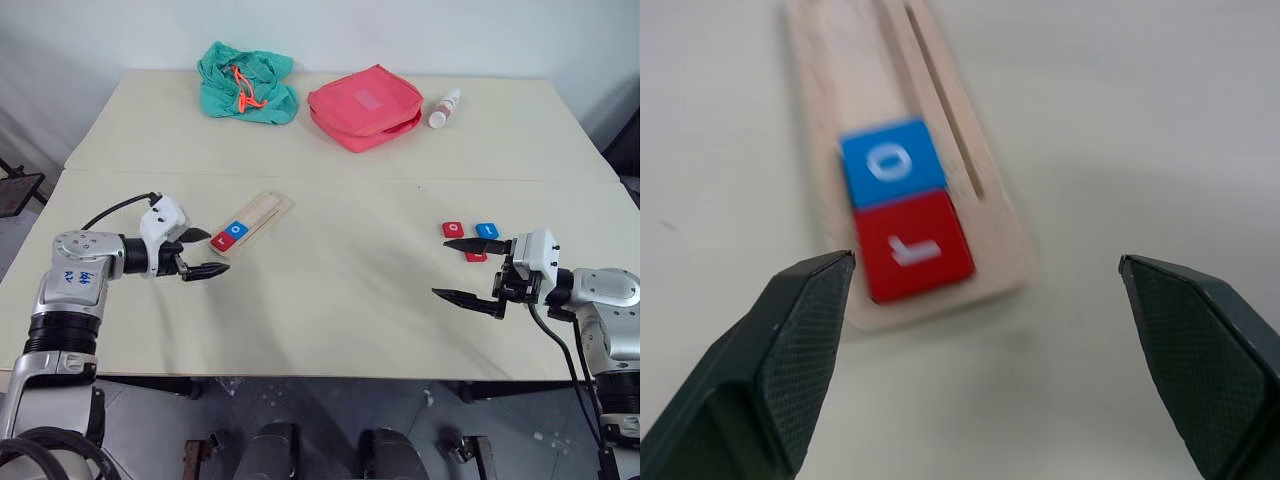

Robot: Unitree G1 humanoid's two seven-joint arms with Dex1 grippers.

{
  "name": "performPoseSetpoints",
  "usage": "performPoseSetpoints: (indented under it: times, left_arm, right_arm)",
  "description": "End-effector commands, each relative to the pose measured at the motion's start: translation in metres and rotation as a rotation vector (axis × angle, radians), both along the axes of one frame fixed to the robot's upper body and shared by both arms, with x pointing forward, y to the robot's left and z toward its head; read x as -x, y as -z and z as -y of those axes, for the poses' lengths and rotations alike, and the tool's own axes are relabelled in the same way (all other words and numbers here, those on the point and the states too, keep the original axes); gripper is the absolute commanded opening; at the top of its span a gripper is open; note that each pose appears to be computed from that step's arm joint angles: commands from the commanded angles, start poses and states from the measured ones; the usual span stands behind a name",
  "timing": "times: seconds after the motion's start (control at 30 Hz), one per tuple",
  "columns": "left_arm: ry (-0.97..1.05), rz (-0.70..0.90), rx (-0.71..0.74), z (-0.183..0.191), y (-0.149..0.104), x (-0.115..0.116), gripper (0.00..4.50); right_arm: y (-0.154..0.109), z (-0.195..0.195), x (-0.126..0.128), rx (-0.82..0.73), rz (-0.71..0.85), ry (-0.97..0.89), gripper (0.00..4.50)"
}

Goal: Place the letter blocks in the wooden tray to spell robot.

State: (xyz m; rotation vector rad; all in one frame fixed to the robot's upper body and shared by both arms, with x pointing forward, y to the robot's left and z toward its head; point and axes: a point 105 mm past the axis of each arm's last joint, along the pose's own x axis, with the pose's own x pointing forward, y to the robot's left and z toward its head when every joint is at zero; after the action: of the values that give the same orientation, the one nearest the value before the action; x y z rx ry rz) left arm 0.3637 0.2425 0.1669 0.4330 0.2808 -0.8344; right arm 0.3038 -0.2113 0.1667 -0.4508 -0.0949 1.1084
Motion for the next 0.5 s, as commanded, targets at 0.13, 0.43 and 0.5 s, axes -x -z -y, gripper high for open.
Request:
performPoseSetpoints:
  times: [0.13,0.43,0.5]
  left_arm:
    - [-0.096,0.068,0.029,-0.01,-0.013,-0.005,4.5]
    - [-0.114,0.105,0.056,0.001,-0.006,-0.01,4.5]
    - [-0.114,0.092,0.062,0.003,-0.002,-0.01,4.5]
  right_arm:
    - [-0.006,-0.001,0.003,-0.005,0.039,-0.003,4.43]
    - [-0.007,0.0,0.003,-0.005,0.04,0.003,4.43]
    - [-0.007,0.001,0.003,-0.004,0.04,0.006,4.43]
